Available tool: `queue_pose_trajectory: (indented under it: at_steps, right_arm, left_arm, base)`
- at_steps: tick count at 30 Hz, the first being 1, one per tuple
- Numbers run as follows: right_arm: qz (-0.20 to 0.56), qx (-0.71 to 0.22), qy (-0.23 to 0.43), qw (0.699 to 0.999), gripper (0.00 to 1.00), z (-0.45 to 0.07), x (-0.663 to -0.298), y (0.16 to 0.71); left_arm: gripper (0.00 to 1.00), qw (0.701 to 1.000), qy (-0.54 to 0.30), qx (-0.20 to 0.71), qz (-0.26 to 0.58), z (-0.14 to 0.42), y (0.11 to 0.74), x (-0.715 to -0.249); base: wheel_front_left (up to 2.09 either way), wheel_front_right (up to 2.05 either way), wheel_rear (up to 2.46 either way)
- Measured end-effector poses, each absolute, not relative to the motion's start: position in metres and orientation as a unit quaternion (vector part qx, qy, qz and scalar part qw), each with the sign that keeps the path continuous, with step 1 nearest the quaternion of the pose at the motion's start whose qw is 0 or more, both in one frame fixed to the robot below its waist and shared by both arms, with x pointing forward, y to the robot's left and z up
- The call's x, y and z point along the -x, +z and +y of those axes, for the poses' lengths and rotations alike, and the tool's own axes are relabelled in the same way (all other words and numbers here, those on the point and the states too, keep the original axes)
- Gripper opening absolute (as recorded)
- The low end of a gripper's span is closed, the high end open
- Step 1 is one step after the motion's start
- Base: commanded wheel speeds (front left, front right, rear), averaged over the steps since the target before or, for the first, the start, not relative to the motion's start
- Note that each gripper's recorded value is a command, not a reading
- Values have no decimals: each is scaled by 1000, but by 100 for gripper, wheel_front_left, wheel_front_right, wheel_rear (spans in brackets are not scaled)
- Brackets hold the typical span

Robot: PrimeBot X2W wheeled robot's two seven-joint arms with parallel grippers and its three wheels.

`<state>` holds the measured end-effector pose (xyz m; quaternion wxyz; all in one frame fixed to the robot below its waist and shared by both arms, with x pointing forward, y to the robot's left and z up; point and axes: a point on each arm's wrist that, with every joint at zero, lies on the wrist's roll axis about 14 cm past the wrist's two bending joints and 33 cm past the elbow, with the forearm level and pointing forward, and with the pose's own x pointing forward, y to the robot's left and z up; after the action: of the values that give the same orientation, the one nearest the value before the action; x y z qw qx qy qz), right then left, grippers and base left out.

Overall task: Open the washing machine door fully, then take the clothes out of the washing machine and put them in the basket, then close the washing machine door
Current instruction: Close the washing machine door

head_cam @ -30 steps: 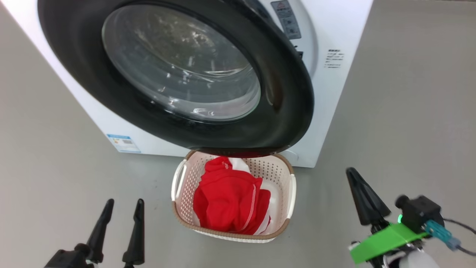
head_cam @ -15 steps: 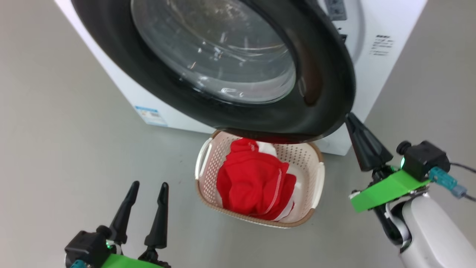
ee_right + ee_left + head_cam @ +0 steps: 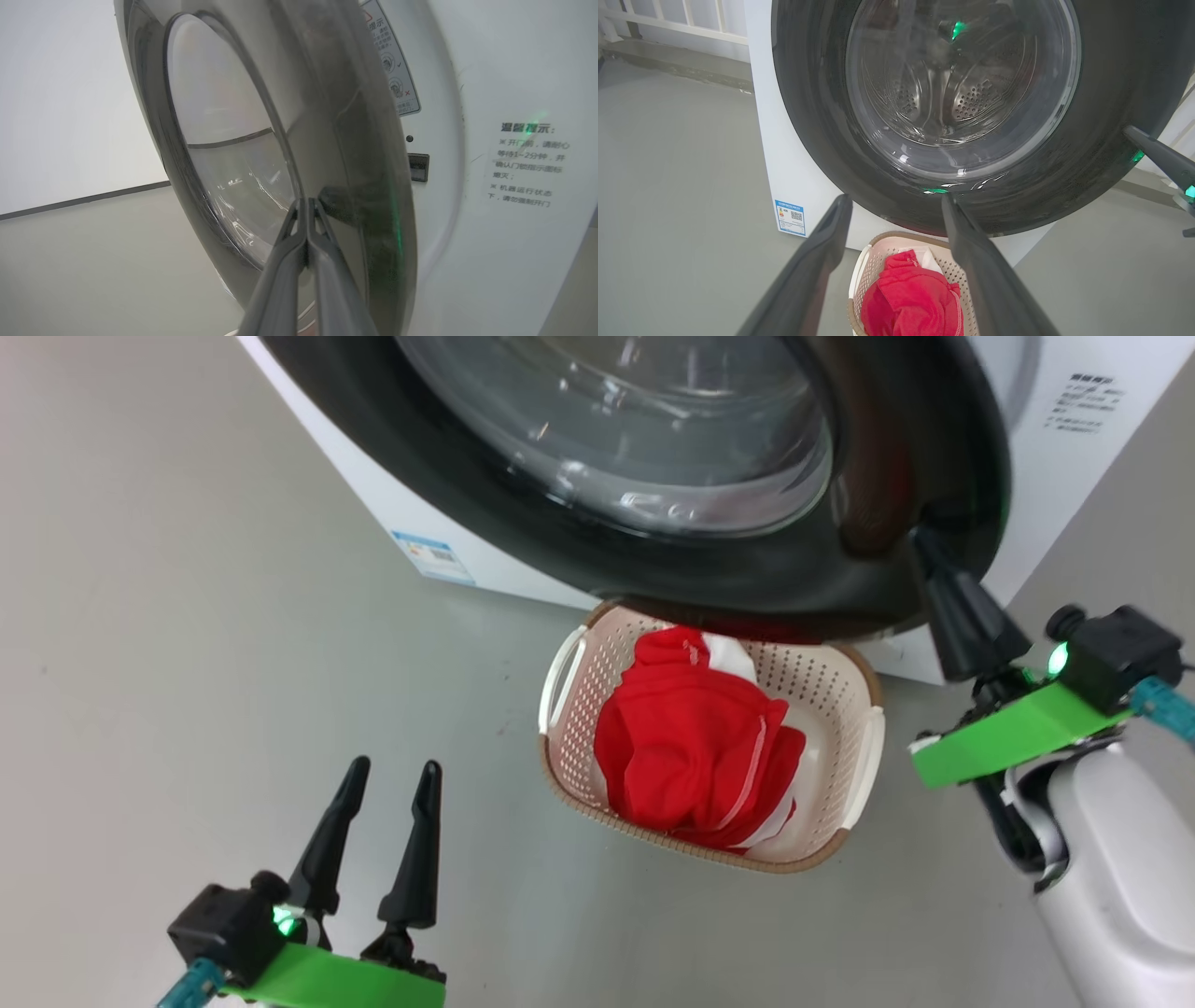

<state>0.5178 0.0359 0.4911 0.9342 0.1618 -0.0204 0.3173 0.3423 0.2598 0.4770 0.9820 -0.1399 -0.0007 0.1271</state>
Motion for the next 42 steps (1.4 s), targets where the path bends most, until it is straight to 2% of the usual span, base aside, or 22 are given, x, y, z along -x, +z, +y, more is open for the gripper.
queue_pose_trajectory:
  at_steps: [11,17,26,33,34,35,37,38,39,40,42]
  right_arm:
    - [-50,-185,287,939,0,26,-567,491]
    - [-55,-195,284,937,0,27,-578,487]
    - [-55,-203,288,934,0,32,-580,486]
    - [-48,-183,291,938,0,28,-567,488]
    - [-41,-181,291,939,16,27,-562,484]
    - [-35,-180,290,939,21,26,-558,481]
    - [-25,-178,288,941,44,23,-549,476]
    - [-21,-179,286,941,62,22,-545,475]
    - [-17,-181,284,941,96,20,-542,474]
    - [-14,-183,281,942,100,18,-538,473]
    - [-8,-185,277,943,100,16,-530,473]
  left_arm:
    - [100,983,122,135,14,259,467,-364]
    - [100,983,122,135,19,260,463,-372]
    - [100,983,122,134,24,260,459,-376]
    - [100,984,118,132,14,260,466,-375]
    - [100,984,118,129,12,260,467,-374]
    - [100,985,118,127,11,260,468,-374]
    - [100,985,115,125,9,259,469,-375]
    - [100,986,114,125,8,259,470,-375]
    - [100,986,113,124,8,258,470,-374]
    - [100,986,112,124,7,258,471,-374]
    - [100,987,110,121,6,256,472,-372]
  base:
    - [0,0,0]
    - [0,0,0]
    - [0,0,0]
    - [0,0,0]
    - [0,0,0]
    - [0,0,0]
    - [0,0,0]
    - [0,0,0]
    - [0,0,0]
    - [0,0,0]
    - [0,0,0]
